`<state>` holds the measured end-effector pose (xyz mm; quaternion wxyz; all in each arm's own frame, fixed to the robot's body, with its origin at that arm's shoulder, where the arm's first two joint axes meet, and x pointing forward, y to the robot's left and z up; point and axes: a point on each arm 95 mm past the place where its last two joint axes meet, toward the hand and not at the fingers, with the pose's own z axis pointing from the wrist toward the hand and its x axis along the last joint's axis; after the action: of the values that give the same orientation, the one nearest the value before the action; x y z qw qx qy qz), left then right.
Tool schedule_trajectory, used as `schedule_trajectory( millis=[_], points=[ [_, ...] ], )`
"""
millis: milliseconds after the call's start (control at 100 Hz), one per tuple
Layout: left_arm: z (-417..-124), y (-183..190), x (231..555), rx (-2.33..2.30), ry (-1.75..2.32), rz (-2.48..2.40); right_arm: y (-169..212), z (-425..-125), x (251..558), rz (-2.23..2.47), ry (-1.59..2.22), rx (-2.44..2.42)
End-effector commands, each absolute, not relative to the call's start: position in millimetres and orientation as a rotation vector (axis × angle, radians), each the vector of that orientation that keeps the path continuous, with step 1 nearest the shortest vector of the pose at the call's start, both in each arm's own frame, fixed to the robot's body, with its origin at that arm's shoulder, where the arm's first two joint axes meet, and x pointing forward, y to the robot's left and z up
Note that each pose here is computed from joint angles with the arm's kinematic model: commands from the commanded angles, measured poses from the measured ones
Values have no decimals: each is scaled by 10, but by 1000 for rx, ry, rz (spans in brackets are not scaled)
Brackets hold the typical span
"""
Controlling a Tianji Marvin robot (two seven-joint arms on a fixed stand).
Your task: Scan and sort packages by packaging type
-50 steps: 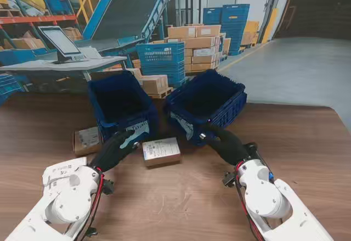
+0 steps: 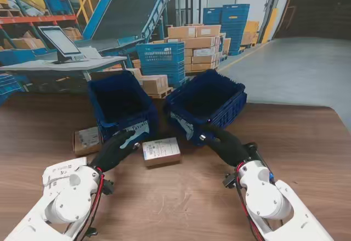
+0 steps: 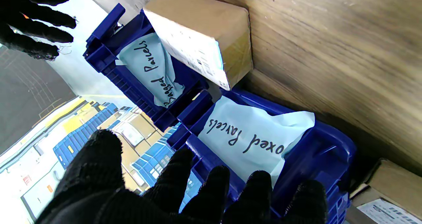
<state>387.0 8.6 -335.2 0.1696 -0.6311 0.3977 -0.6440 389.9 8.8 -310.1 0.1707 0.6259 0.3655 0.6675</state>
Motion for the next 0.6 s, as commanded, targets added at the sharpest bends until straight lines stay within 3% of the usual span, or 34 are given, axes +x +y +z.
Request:
schedule_trajectory(
  millis=[0, 250, 590],
  points=[
    [-3341, 40, 3844, -1806, 1136, -1842, 128, -3105, 3876, 1896, 1048, 1791],
    [-3270, 183, 3789, -1831, 1138, -1800, 134, -3108, 3865, 1898, 1045, 1793],
    [-3136, 690, 3475, -1896, 1167, -1650, 159, -3099, 3875, 1923, 1034, 1771]
  ],
)
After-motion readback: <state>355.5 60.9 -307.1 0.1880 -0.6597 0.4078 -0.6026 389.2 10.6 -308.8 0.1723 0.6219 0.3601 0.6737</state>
